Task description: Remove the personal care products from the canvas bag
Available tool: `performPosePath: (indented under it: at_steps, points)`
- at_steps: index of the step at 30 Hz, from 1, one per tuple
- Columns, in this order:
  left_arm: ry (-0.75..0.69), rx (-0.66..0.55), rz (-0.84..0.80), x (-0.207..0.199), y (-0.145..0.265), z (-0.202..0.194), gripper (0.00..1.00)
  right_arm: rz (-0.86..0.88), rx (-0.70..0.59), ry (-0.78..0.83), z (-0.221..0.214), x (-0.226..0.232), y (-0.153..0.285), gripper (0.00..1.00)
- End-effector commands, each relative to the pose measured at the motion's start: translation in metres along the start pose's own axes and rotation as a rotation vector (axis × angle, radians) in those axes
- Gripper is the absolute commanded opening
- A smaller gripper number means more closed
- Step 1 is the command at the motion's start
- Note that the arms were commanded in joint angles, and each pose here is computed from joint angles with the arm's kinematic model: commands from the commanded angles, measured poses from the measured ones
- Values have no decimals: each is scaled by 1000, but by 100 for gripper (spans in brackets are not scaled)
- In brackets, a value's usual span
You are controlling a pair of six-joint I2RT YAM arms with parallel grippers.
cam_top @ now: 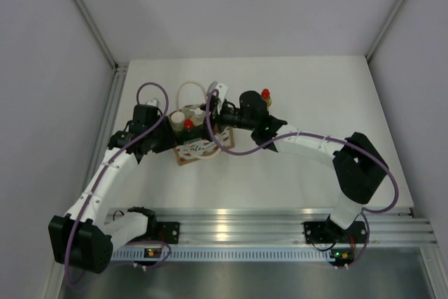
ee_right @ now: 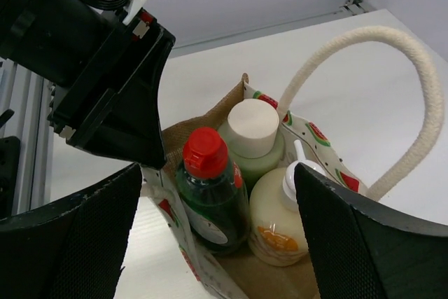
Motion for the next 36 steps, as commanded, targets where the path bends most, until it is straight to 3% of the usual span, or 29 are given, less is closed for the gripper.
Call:
performPosePath:
  at_steps: [1, 13, 23, 28, 36]
  points:
    - [-13, -3, -10, 0, 2, -2, 40, 82, -122, 93, 26, 8, -16, 85]
    - [-17, -6, -15, 0, 3, -2, 40, 94, -117, 106, 14, 5, -40, 75]
    - [-16, -4, -9, 0, 2, -2, 40, 79, -131, 99, 1, 0, -53, 62]
    - [-15, -8, -11, 0, 3, -2, 41, 98, -132, 98, -4, 1, -57, 50]
    - [-15, -7, -16, 0, 4, -2, 41, 107, -134, 100, -9, 0, -60, 45]
Point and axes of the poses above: each gripper's point midway between its finger pads, its own y axis back along the fingers, its own x axis along the line the jaws close on, z = x × y, the point moved 9 cm from there along y, back along the fingers, and after that the axes turned 2 degrees about -y, right-handed, at the moved point
